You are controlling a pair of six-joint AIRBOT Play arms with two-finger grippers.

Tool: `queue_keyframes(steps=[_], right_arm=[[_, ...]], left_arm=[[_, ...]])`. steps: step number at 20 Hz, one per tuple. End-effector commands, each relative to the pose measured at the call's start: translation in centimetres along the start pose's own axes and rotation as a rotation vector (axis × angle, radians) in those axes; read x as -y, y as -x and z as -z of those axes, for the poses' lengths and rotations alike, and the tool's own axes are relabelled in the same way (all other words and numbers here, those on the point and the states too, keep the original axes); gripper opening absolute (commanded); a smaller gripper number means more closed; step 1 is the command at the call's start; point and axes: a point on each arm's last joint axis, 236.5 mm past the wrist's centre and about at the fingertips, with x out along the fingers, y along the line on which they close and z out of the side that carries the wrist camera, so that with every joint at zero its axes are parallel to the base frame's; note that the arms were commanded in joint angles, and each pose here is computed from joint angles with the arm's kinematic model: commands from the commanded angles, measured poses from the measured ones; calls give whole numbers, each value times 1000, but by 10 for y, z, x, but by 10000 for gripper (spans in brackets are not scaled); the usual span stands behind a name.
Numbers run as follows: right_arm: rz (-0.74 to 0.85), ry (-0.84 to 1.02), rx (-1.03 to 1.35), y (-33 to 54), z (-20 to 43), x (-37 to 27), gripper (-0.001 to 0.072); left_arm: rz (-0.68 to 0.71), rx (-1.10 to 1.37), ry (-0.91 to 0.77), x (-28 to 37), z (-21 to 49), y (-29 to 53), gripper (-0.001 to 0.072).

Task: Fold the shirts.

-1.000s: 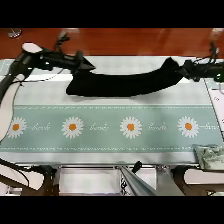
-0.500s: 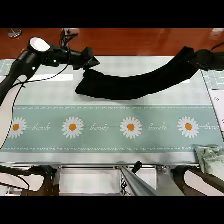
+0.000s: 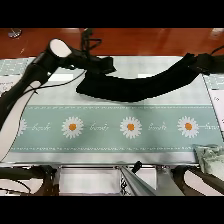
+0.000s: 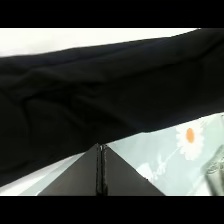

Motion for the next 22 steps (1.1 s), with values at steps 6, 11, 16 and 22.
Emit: queue_keyframes(steps=[6, 11, 16, 22], right_arm=[[-24, 28, -22, 40, 19, -30, 37], [-34, 33, -11, 78, 36, -56, 37], [-28, 28, 48, 95, 33, -65, 37], [-13, 30, 170, 96, 3, -62, 37]], left_arm=[[-52, -166, -36, 13, 71, -80, 19], [-37, -156, -38, 34, 92, -117, 19], [80, -182, 55, 83, 125, -147, 19], [81, -165, 99, 64, 101, -131, 18]])
